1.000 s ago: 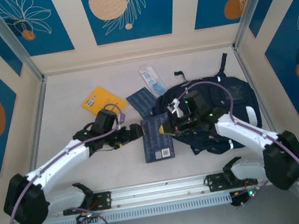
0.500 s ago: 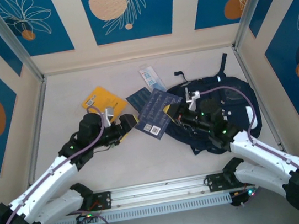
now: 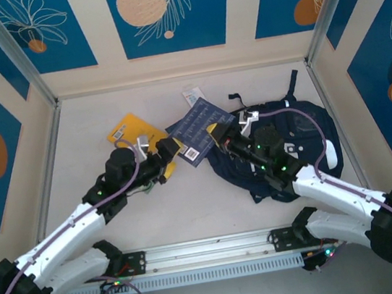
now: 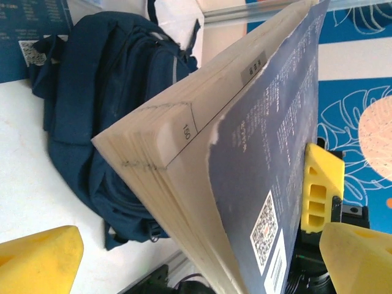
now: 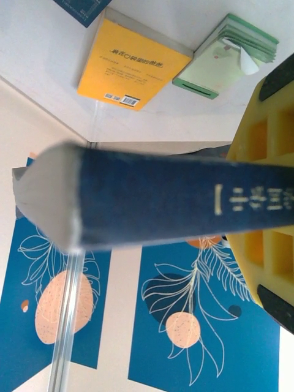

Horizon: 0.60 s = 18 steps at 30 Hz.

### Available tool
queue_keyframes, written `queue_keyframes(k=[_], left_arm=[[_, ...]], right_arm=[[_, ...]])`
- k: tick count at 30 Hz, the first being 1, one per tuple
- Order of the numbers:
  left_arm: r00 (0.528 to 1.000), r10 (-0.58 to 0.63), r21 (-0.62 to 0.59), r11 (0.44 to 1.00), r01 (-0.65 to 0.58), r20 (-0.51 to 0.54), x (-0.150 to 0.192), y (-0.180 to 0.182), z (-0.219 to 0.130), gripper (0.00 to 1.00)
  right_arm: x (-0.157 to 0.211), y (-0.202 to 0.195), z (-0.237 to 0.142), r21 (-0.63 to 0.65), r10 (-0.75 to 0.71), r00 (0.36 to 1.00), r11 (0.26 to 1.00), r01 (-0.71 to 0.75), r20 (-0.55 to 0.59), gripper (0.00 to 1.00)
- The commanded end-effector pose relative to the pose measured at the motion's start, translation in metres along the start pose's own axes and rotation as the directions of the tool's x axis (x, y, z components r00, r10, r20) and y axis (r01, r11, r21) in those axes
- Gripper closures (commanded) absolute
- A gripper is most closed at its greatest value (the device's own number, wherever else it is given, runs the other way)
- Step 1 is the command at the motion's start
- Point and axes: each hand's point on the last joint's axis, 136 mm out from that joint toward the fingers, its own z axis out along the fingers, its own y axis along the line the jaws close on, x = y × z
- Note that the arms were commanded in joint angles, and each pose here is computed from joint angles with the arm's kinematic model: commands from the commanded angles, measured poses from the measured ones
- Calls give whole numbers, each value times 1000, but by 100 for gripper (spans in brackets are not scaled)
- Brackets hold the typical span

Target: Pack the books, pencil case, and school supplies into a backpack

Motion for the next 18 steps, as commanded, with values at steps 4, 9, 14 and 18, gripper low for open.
queue_keyframes(k=[4, 9, 14, 18], left_arm=[[997, -35, 84, 996, 30, 69, -10, -24, 10, 5], [996, -39, 123, 992, 29, 79, -13, -38, 22, 24], [988, -33, 129, 992, 14, 149, -24, -42, 16, 45], [980, -13, 116, 993, -10, 197, -30, -41, 5, 55]], right_arm=[[-9, 50, 1, -144, 15, 998, 990, -6, 56, 100], [-5, 52, 2, -153, 11, 999, 988, -3, 53, 100], [-4, 42, -2, -128, 9, 998, 992, 0, 67, 100], [-3, 25, -6, -91, 16, 997, 996, -9, 79, 100]])
